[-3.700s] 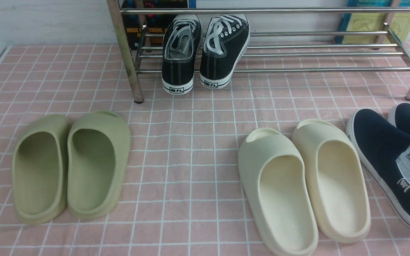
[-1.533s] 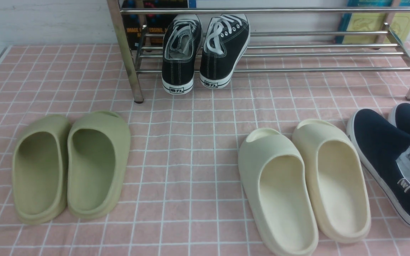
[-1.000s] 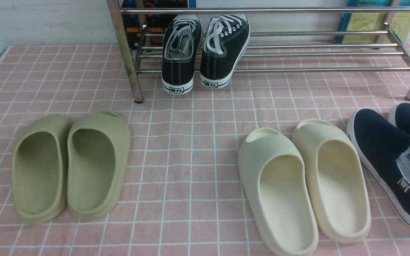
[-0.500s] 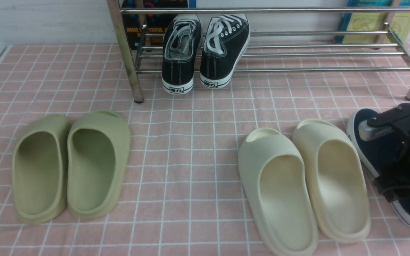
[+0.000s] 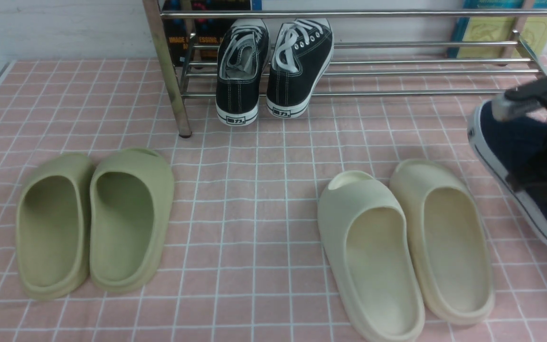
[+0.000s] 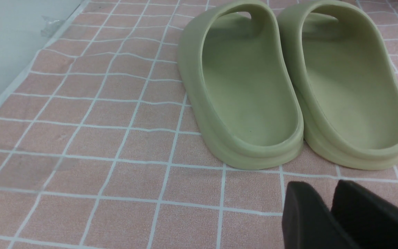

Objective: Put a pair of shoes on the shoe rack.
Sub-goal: Use the right arm to put a shoe into the shoe rack

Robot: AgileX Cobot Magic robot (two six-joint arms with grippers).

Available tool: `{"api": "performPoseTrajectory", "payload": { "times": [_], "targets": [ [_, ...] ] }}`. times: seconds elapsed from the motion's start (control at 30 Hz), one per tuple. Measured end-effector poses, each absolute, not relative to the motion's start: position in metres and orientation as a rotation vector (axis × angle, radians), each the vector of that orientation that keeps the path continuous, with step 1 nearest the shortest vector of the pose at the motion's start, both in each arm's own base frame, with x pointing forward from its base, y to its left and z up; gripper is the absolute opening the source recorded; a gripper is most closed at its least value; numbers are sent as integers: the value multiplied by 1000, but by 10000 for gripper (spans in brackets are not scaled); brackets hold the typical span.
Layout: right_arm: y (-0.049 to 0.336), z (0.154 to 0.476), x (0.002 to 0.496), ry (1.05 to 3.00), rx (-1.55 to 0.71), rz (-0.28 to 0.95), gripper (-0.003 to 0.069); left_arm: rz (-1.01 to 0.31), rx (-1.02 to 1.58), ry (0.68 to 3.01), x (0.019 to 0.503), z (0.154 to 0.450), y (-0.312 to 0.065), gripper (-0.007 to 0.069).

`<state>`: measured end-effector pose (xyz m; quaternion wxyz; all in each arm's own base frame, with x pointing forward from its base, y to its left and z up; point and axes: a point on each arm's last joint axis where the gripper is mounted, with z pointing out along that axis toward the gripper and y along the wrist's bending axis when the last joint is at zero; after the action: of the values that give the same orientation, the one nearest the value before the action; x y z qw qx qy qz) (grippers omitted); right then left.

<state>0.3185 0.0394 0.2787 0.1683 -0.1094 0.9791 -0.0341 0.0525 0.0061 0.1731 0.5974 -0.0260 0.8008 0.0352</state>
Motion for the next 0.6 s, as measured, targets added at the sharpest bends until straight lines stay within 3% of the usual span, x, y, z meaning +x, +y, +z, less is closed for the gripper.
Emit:
{"api": "performPoseTrajectory", "payload": {
  "times": [0.13, 0.4, 0.6],
  "targets": [
    [45, 303, 347, 2711, -298, -67, 29, 83, -60, 1858, 53, 173, 6, 163],
    [57, 285, 416, 2727, -342, -51, 29, 83, -60, 1858, 53, 173, 6, 170],
    [63, 291, 458, 2640, -327, -42, 29, 83, -60, 1858, 53, 173, 6, 177]
  ]
}}
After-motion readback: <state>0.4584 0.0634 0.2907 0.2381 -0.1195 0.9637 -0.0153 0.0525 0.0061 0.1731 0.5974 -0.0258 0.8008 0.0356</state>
